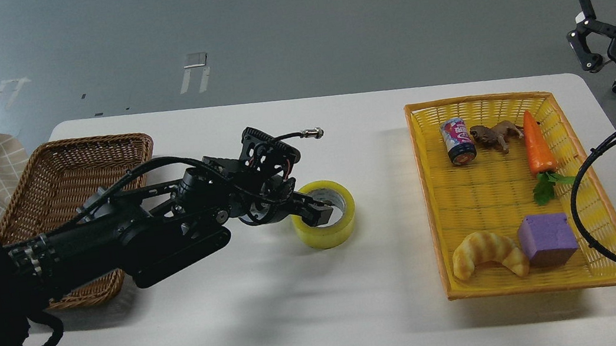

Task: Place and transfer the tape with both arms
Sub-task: 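Grip the tape roll through its hole with the left gripper, then carry the tape roll with the left gripper into the woven basket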

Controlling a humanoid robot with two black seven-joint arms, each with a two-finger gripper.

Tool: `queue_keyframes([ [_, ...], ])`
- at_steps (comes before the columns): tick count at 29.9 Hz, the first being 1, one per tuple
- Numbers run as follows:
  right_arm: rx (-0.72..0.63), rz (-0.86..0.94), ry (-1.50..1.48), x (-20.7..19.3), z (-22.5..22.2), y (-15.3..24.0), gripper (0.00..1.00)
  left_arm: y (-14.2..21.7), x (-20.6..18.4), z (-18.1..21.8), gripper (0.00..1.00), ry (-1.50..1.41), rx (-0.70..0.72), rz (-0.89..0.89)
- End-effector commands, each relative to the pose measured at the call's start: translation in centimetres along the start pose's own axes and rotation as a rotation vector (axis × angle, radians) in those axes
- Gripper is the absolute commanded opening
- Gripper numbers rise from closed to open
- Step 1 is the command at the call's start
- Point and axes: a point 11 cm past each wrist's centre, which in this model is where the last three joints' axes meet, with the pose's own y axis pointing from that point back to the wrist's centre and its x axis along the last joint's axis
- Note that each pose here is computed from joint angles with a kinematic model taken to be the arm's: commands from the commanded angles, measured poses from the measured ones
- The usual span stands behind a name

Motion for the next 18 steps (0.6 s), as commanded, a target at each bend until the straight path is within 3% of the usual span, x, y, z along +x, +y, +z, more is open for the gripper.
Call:
queue_keyframes([
  [1,0.002,0.0,0.0,0.0,-0.1,0.0,1.0,0.0,0.0,-0.3,0.22,0.0,0.01,-0.001],
  [3,0.002,0.0,0.0,0.0,-0.1,0.0,1.0,-0.1,-0.1,-0.5,0.01,0.004,0.015,-0.003],
  [18,0.011,-0.001,-0.01,-0.2,0.0,0.0,1.0,0.8,2.4,-1.1,0.0,-0.075,0.031,0.042],
])
